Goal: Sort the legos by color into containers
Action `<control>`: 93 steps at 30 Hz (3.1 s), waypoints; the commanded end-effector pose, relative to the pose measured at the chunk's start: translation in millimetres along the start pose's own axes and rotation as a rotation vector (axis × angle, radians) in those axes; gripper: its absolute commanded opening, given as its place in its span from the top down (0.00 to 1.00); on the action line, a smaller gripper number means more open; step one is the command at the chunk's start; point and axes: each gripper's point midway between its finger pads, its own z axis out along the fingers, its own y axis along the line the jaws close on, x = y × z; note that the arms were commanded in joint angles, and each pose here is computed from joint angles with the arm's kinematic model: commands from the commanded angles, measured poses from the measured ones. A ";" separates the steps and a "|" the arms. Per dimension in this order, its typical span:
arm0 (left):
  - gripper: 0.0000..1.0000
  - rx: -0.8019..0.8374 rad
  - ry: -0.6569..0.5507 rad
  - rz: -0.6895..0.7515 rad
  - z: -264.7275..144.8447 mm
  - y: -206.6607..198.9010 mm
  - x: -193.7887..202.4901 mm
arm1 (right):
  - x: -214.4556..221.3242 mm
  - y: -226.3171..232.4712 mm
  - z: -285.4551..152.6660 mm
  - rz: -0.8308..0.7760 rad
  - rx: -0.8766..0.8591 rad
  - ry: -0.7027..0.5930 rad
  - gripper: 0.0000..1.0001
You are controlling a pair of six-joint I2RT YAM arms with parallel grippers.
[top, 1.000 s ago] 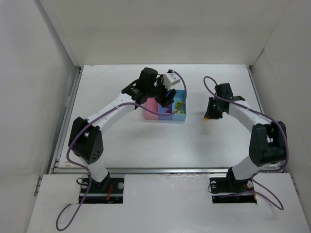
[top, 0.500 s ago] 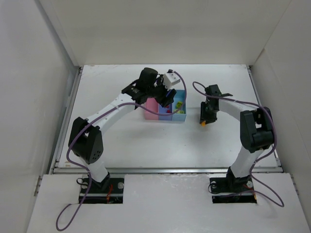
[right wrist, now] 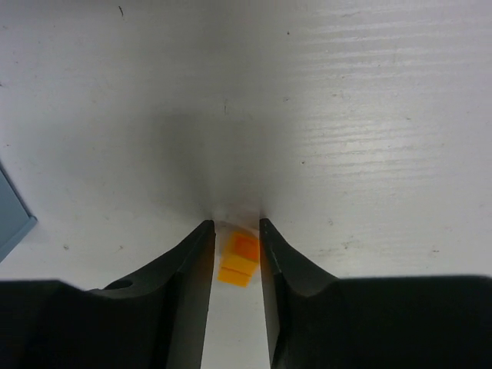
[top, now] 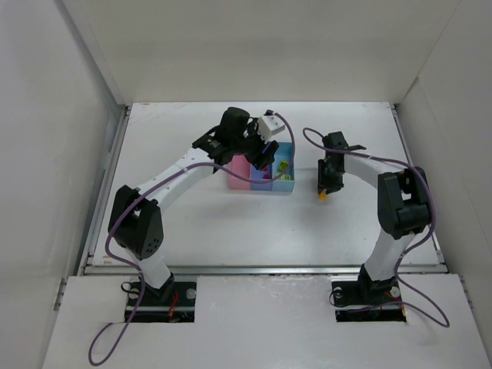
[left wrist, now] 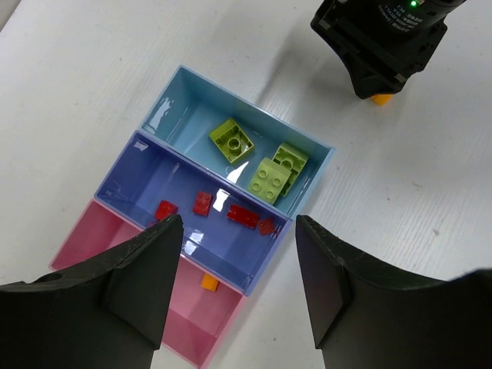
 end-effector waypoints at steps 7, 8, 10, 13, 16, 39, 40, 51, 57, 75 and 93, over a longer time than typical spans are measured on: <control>0.42 -0.017 -0.054 0.025 -12.5 -0.2 -17.7 | -13.1 4.7 -4.2 -0.020 -0.013 -0.022 0.65; 0.42 -0.026 -0.052 0.025 -12.7 1.3 -17.3 | -13.6 4.6 -9.2 -0.020 -0.014 -0.027 0.61; 0.42 -0.026 -0.052 0.025 -12.7 1.3 -17.3 | -9.3 -0.4 -10.6 -0.020 0.006 -0.029 0.58; 0.42 -0.026 -0.052 0.025 -12.7 1.3 -17.3 | -11.8 -8.3 -15.9 -0.018 0.046 -0.055 0.54; 0.42 -0.026 -0.052 0.025 -12.7 1.3 -17.3 | -9.2 -9.7 -16.9 -0.030 0.047 -0.054 0.52; 0.42 -0.021 -0.035 0.019 -10.7 -0.3 -9.1 | -5.3 -0.6 -14.5 -0.007 -0.090 -0.030 0.60; 0.42 -0.021 -0.035 0.019 -10.7 -0.3 -9.1 | -3.2 1.3 -12.5 -0.007 -0.103 -0.028 0.59; 0.42 -0.021 -0.035 0.019 -10.7 -0.3 -9.1 | -0.4 15.2 -15.2 0.032 -0.181 -0.035 0.64; 0.42 -0.021 -0.035 0.019 -10.7 -0.3 -9.1 | 23.6 25.0 -18.6 0.063 -0.259 0.004 0.64; 0.42 -0.021 -0.035 0.028 -10.7 0.0 -9.1 | 39.1 16.6 -33.3 0.024 -0.207 0.011 0.55; 0.42 -0.033 -0.011 0.051 -11.7 2.8 -3.6 | 9.2 -20.4 -83.4 -0.466 0.094 -0.029 0.51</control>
